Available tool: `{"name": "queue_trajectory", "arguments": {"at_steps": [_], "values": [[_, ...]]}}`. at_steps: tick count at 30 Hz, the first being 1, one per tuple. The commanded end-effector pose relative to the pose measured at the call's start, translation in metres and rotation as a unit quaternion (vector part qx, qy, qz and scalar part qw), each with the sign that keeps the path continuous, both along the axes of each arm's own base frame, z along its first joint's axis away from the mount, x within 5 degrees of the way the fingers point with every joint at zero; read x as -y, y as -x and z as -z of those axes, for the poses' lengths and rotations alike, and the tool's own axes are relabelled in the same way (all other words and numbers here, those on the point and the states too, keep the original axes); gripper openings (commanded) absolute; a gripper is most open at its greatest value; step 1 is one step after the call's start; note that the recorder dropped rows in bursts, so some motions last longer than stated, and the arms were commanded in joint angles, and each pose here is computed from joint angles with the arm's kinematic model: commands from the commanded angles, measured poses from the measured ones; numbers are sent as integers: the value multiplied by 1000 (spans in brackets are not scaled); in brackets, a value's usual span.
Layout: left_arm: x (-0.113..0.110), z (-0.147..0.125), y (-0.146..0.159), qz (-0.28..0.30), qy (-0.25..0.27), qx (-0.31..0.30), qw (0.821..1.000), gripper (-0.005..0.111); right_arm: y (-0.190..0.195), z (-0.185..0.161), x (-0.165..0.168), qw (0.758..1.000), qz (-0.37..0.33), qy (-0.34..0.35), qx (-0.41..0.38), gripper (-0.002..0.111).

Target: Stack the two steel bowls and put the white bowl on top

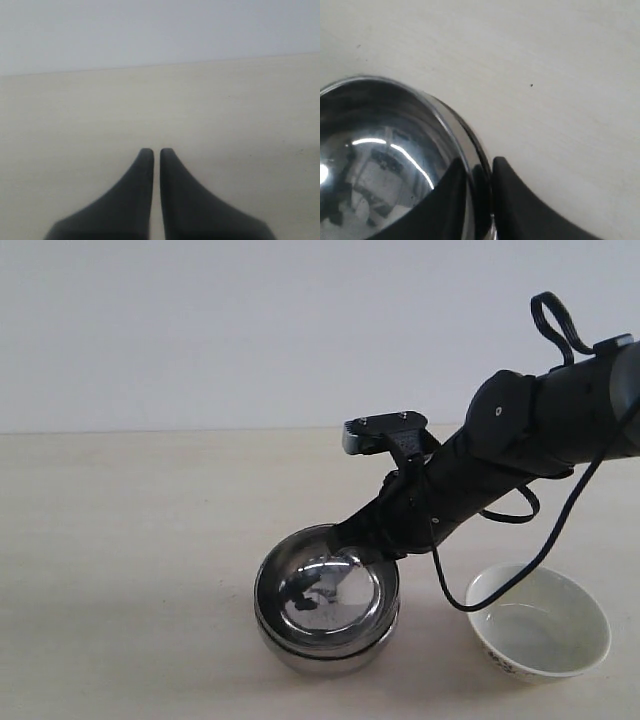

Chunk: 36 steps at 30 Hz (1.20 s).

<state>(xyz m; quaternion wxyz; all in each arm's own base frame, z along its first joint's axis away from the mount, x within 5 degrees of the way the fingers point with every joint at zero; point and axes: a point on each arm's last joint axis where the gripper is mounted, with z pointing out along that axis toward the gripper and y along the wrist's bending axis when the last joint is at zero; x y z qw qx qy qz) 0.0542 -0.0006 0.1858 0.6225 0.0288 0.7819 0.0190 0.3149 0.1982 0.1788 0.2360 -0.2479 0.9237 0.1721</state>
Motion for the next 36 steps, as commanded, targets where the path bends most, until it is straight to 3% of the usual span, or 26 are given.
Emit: {"name": "queue_trajectory", "arguments": {"at_steps": [1, 3, 14, 17, 21, 29, 36], "values": [[0, 1, 0, -2, 3, -1, 1000, 4, -1, -3, 0, 1000, -1, -1, 8, 40], [0, 1, 0, -2, 3, -1, 1000, 4, -2, -3, 0, 1000, 1, -2, 12, 45], [0, 1, 0, -2, 3, -1, 1000, 4, -5, -20, 2, 998, 12, -16, 56, 43], [0, 1, 0, -2, 3, -1, 1000, 4, -2, -30, 2, 998, 14, -26, 64, 37], [0, 1, 0, -2, 3, -1, 1000, 4, 2, -33, 0, 998, 6, -27, 60, 0], [0, 1, 0, -2, 3, -1, 1000, 4, 18, -1, -47, 996, -46, -14, 74, 0], [0, 1, 0, -2, 3, -1, 1000, 4, 18, 29, -53, 998, -52, 7, 46, 0]]}}
